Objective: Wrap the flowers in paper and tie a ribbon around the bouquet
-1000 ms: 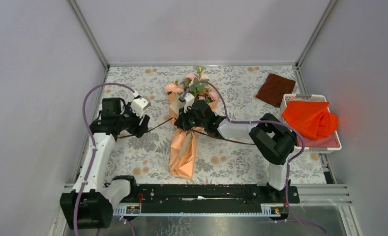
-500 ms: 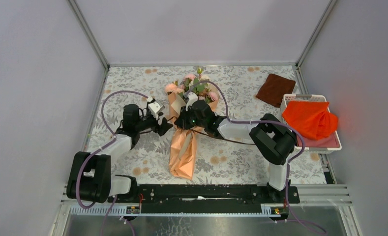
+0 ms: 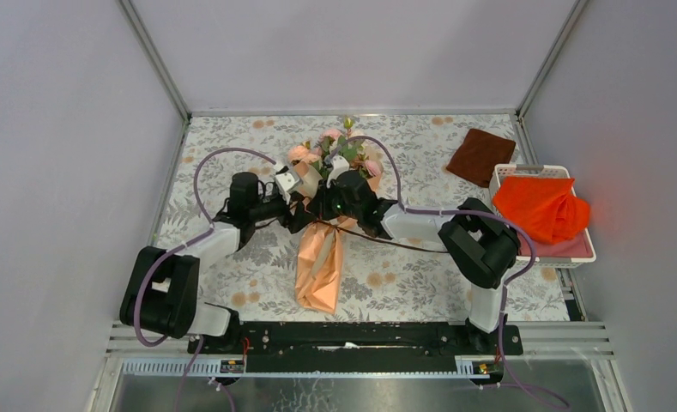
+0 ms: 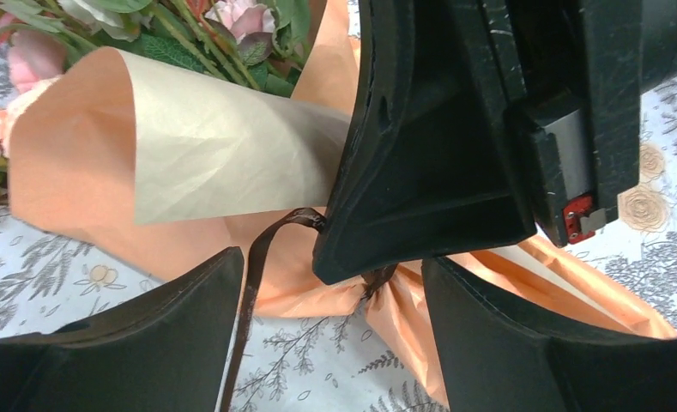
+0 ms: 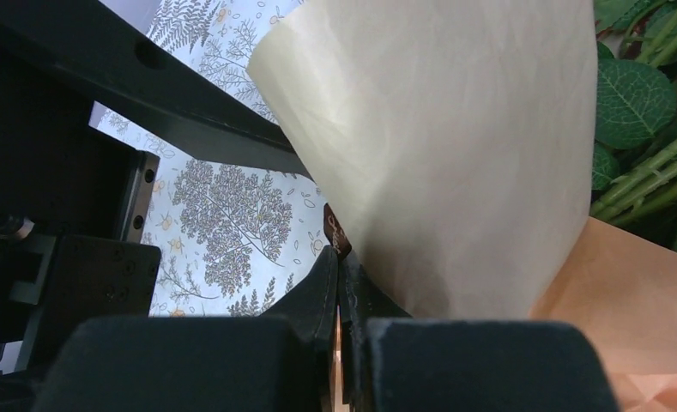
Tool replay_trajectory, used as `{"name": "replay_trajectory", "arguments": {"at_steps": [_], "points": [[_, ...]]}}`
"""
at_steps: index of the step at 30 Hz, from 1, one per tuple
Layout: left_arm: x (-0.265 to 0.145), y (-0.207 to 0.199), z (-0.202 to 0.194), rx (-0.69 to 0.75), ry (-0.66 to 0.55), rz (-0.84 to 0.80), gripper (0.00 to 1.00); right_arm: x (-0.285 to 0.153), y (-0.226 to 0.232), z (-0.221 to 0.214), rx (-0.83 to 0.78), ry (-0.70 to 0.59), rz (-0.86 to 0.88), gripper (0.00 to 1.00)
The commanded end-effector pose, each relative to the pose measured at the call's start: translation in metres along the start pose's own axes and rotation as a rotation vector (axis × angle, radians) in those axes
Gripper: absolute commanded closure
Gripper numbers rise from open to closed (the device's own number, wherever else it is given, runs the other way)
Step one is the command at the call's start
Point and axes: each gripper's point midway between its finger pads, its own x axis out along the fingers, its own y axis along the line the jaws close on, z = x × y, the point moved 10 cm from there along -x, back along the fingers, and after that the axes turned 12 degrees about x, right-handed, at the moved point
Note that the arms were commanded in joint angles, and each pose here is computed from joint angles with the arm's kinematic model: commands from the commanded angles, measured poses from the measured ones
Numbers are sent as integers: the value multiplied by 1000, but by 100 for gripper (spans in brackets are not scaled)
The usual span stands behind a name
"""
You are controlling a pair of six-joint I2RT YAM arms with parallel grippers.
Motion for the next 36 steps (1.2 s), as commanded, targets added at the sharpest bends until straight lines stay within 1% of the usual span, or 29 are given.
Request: {"name": "replay_trajectory", "arguments": {"at_steps": [1,4,8,10,12,15,17,21,25,26,29,30,31,33,36], "points": [[10,-1,14,-61,-69,-60,19,-16,29,37,-4,-103,75,100],[18,-7,21,-113,-127,-30,21,-21,26,42,4,-108,73,100],[17,-25,7,-307,-183,53,33,-23,25,45,-6,-100,74,100],[15,-28,5,-297,-217,89,41,-22,24,43,-8,-92,73,100],[14,-27,6,-268,-235,131,46,-21,23,42,-5,-89,72,100],[16,-24,4,-271,-247,153,49,-18,24,43,1,-82,84,100],[20,-25,1,-293,-256,136,51,-16,25,42,8,-74,87,100],[26,-28,-4,-329,-277,96,52,-14,24,40,19,-69,88,100],[28,-28,-7,-345,-273,86,68,-14,23,39,27,-72,88,100],[28,-28,-6,-343,-283,83,70,-14,23,39,29,-75,94,100],[28,-28,-1,-329,-317,68,71,-13,23,37,41,-72,100,100],[28,-28,0,-327,-326,57,70,-14,22,36,42,-69,97,100],[28,-29,0,-326,-333,42,67,-14,21,36,44,-67,95,100],[29,-31,-2,-341,-332,33,66,-15,20,35,48,-70,93,100],[34,-29,-4,-374,-330,27,70,-16,21,34,53,-74,100,100]]}}
